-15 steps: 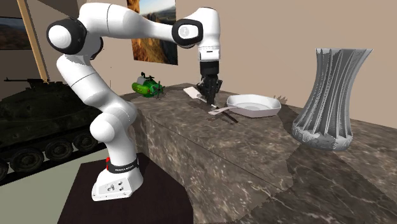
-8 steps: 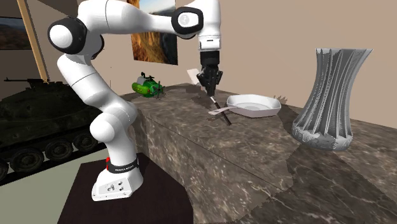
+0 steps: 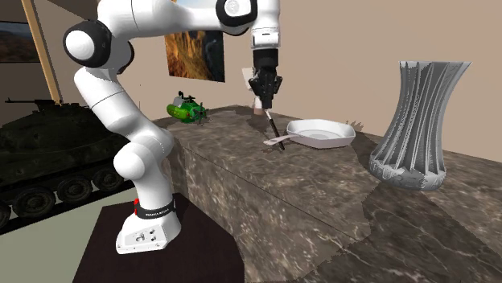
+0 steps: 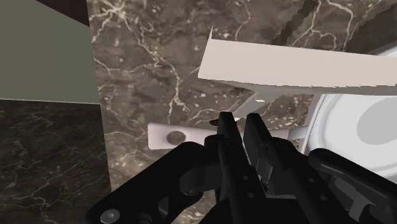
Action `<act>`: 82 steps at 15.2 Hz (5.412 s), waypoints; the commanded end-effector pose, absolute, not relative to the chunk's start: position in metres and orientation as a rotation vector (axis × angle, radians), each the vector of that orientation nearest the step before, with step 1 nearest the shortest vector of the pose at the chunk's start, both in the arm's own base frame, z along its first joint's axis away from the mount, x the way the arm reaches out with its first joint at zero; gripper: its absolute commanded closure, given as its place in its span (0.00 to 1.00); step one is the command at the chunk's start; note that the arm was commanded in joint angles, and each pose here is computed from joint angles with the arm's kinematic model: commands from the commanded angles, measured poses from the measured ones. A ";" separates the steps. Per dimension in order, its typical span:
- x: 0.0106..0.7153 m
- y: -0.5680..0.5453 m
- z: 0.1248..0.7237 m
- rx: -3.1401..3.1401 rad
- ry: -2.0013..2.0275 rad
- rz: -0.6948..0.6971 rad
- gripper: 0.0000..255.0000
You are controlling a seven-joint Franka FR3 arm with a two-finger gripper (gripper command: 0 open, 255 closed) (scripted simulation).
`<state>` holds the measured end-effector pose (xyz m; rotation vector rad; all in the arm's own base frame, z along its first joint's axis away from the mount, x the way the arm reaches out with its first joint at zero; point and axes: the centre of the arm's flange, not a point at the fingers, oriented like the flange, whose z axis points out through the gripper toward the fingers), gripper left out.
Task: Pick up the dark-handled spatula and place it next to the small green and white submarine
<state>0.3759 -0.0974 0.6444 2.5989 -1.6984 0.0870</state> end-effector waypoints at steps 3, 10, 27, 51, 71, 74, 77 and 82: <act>0.376 -0.097 0.665 2.599 -1.698 0.087 1.00; 0.376 -0.097 0.702 2.599 -1.698 0.087 1.00; 0.413 0.084 0.717 2.599 -1.698 0.087 1.00; 0.467 0.348 0.702 2.599 -1.698 0.087 1.00; 0.467 0.348 0.596 2.599 -1.698 0.087 1.00; 0.467 0.348 0.580 2.599 -1.698 0.087 1.00; 0.467 0.348 0.564 2.599 -1.698 0.087 1.00; 0.467 0.348 0.538 2.599 -1.698 0.087 1.00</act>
